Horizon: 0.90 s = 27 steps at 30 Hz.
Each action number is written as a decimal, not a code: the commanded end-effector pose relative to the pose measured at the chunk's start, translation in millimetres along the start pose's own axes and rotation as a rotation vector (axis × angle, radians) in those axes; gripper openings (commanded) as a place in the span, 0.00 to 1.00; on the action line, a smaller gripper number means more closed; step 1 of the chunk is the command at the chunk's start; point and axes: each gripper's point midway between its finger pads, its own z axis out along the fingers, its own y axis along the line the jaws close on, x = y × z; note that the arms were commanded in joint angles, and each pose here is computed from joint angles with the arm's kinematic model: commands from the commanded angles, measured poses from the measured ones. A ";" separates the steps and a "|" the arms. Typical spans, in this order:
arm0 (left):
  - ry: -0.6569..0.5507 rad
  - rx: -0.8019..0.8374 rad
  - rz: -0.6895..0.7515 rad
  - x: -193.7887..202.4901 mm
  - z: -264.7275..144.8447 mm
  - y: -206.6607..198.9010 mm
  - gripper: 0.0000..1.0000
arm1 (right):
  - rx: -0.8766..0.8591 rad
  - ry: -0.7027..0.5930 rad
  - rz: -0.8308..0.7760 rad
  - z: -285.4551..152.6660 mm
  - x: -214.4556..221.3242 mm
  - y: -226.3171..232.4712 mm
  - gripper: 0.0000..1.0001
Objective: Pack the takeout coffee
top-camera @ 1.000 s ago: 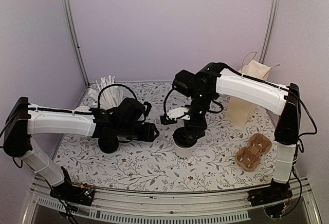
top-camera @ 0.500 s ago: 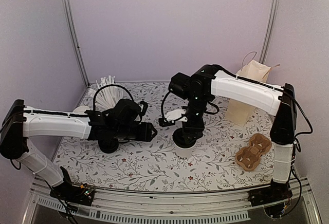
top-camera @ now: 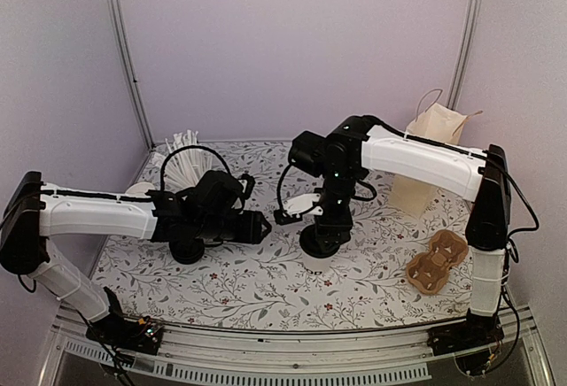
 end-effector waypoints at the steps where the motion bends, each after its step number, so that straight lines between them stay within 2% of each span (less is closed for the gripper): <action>1: -0.005 -0.001 -0.003 0.9 1.3 2.7 0.52 | -0.005 0.030 0.000 4.8 4.4 3.5 0.77; 8: -0.005 0.003 -0.005 1.5 1.4 2.1 0.52 | 0.001 0.028 0.000 3.7 3.1 2.4 0.81; 27: 0.001 0.008 -0.008 5.8 1.7 3.3 0.53 | 0.040 0.009 0.007 2.0 -7.1 -9.4 0.81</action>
